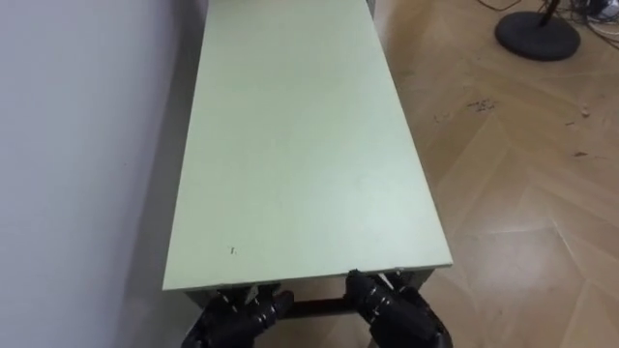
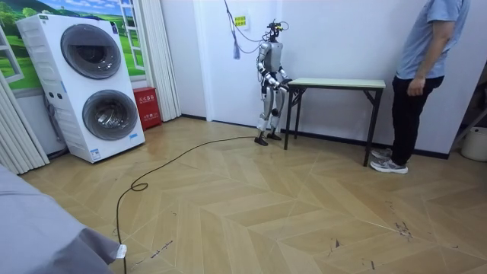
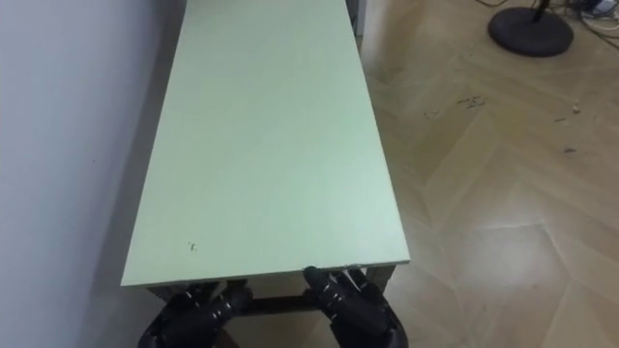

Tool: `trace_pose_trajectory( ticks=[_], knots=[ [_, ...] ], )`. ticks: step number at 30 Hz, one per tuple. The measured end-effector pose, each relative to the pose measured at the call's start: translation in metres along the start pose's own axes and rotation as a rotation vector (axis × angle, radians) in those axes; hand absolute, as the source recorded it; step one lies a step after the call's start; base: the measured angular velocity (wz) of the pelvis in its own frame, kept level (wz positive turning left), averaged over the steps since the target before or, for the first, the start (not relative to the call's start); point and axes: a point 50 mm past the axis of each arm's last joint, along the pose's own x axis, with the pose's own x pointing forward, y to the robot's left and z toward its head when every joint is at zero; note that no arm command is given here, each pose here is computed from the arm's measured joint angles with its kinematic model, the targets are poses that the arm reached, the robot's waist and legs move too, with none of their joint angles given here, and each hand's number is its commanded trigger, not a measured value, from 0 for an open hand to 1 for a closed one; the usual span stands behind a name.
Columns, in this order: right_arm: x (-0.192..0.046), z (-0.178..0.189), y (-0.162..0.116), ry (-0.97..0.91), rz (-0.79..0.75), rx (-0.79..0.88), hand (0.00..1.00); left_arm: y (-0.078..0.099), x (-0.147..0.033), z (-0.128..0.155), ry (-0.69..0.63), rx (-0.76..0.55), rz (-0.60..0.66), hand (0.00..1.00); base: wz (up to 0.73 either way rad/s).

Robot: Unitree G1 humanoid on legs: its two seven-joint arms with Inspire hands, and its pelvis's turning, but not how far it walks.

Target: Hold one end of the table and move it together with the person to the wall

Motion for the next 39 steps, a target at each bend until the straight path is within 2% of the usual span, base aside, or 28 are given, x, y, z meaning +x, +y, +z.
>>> trace_pose_trajectory(
  ticks=[10, 16, 21, 25, 39],
  knots=[
    [-0.013, -0.012, -0.043, 0.146, -0.193, -0.122, 0.00, 0.033, -0.010, -0.020, 0.108, 0.005, 0.183, 0.00, 0.00],
    [-0.039, -0.016, -0.081, 0.173, -0.398, -0.096, 0.00, 0.061, -0.023, -0.032, 0.190, 0.061, 0.343, 0.00, -0.02],
    [-0.069, -0.025, -0.109, 0.243, -0.599, -0.084, 0.00, 0.085, -0.048, -0.049, 0.270, 0.073, 0.497, 0.00, -0.01],
    [-0.081, -0.038, -0.115, 0.307, -0.683, -0.071, 0.00, 0.090, -0.054, -0.056, 0.280, 0.047, 0.577, 0.00, -0.03],
    [-0.086, -0.055, -0.115, 0.403, -0.745, -0.067, 0.00, 0.105, -0.066, -0.057, 0.348, 0.228, 0.798, 0.00, -0.06]
  ],
)
